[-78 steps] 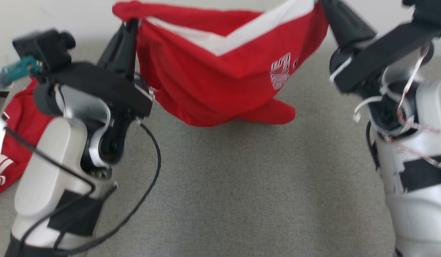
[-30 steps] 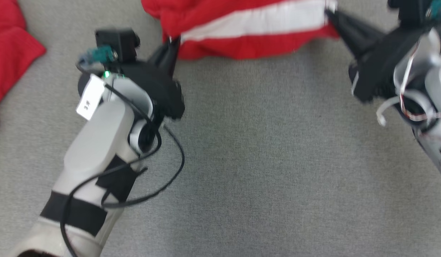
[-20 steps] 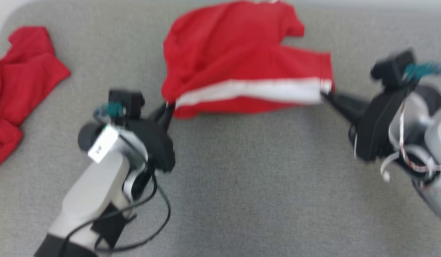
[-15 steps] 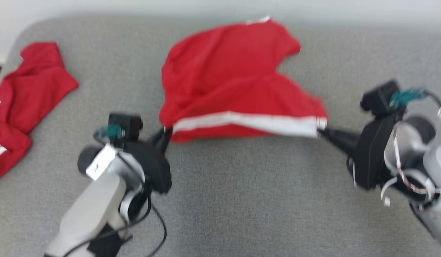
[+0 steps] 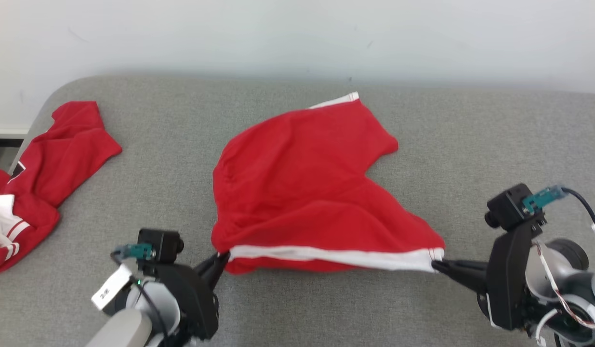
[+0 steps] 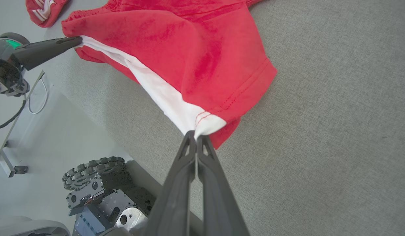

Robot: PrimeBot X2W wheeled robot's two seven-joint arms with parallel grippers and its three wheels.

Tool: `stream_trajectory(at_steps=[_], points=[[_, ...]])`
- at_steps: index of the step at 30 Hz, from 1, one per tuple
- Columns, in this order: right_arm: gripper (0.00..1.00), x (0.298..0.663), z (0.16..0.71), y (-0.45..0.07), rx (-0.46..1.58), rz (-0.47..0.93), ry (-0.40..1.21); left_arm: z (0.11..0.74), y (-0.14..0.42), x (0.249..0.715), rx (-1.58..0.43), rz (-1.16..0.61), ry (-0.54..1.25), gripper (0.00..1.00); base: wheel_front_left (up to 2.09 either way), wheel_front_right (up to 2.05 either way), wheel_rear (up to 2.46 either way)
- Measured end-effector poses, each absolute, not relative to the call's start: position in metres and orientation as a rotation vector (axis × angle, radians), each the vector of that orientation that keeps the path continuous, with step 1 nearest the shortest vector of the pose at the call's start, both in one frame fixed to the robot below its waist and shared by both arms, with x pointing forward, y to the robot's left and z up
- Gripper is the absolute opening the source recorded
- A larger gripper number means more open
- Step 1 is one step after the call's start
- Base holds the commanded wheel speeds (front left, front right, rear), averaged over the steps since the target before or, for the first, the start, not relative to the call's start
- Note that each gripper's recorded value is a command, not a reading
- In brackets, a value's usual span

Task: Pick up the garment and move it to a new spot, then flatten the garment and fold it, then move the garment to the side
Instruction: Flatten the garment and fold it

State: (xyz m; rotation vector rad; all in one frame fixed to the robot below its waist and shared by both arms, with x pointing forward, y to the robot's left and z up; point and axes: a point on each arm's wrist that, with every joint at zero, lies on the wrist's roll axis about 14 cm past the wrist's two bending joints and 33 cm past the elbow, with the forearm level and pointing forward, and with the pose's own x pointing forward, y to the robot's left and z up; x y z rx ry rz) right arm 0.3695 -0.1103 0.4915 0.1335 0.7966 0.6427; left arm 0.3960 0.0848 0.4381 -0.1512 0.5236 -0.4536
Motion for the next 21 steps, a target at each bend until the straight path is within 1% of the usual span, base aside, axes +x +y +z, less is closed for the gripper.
stream_trajectory(at_steps=[8, 10, 16, 21], points=[[0.0, 0.342, 0.491, -0.119, 0.156, 0.617, 0.852, 0.431, 0.088, 0.353, -0.202, -0.472, 0.612, 0.0, 0.0, 0.0, 0.0], [0.0, 0.339, 0.495, -0.118, 0.168, 0.616, 0.844, 0.434, 0.087, 0.345, -0.217, -0.483, 0.625, 0.0, 0.0, 0.0, 0.0], [0.0, 0.35, 0.512, -0.114, 0.153, 0.612, 0.773, 0.463, 0.078, 0.346, -0.277, -0.5, 0.556, 0.0, 0.0, 0.0, 0.0], [0.0, 0.377, 0.526, -0.103, 0.086, 0.63, 0.692, 0.473, 0.077, 0.358, -0.316, -0.472, 0.507, 0.0, 0.0, 0.0, 0.0]])
